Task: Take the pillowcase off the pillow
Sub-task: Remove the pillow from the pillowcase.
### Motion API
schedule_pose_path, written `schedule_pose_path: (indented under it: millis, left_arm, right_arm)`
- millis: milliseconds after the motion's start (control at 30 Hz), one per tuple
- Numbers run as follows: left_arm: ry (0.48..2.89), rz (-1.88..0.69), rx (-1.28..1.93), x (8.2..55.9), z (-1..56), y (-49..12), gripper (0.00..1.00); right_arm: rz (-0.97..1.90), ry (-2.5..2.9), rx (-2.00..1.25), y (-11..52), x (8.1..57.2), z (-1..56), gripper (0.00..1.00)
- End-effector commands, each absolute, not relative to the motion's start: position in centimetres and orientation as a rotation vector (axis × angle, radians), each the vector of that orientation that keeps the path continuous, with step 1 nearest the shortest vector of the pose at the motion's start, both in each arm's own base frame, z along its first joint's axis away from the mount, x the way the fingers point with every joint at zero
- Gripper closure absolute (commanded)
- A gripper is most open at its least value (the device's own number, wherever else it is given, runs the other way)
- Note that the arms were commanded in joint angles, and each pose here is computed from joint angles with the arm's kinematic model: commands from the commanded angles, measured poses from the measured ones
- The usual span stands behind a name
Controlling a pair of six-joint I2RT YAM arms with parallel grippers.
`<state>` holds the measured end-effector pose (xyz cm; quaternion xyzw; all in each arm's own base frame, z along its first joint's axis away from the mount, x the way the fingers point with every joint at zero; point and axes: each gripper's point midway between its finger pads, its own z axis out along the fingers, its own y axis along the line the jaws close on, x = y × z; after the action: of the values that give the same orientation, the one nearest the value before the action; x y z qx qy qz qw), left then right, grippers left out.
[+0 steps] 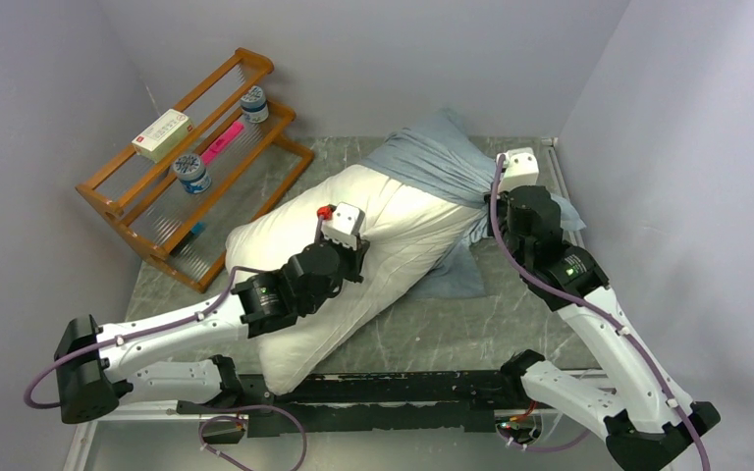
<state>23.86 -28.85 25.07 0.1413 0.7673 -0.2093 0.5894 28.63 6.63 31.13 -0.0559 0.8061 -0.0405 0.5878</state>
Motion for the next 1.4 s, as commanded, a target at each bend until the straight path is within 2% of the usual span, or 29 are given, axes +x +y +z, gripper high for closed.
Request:
schedule_pose_path:
  millis: [0,133,400,433,567,700,800,933,1000,1133,1367]
  left_arm:
    - [1.943,-0.060,0.327,24.6,19.4,-20.8,0.95]
    - [1.983,-0.085,0.378,24.0,17.7,-21.5,0.95]
    - [2.050,-0.264,0.557,22.1,14.9,-24.9,0.95]
    - [2.059,-0.294,0.581,21.8,14.5,-25.4,0.95]
    - [2.067,-0.451,0.668,20.1,13.8,-27.6,0.95]
    - [2.081,-0.554,0.736,18.7,13.3,-29.0,0.95]
    - [2.107,-0.571,0.756,17.9,12.5,-29.1,0.95]
    - [2.110,-0.611,0.756,17.1,12.3,-29.1,0.95]
    - [2.094,-0.651,0.772,16.7,12.5,-29.4,0.93]
    - [2.073,-0.743,0.852,15.3,12.6,-30.3,0.90]
    - [2.006,-0.848,0.901,13.8,13.9,-31.1,0.83]
  right_arm:
    - [-0.277,1.499,0.248,-0.6,27.6,43.4,1.00]
    - [-0.271,1.640,0.176,0.7,28.4,39.2,1.00]
    - [-0.061,2.001,0.050,5.3,27.5,26.8,0.98]
    - [-0.014,2.026,0.047,6.0,27.2,25.8,0.96]
    - [0.184,2.050,0.060,8.6,26.4,23.7,0.78]
    - [0.231,2.083,0.071,9.2,25.9,22.2,0.63]
    - [0.256,2.059,0.048,9.4,25.6,22.8,0.49]
    - [0.290,1.932,-0.029,9.5,25.1,26.8,0.30]
    - [0.303,1.875,-0.075,9.7,25.0,29.2,0.24]
    - [0.356,1.806,-0.167,11.1,25.3,32.6,0.19]
    - [0.497,1.690,-0.267,15.0,27.8,36.0,0.18]
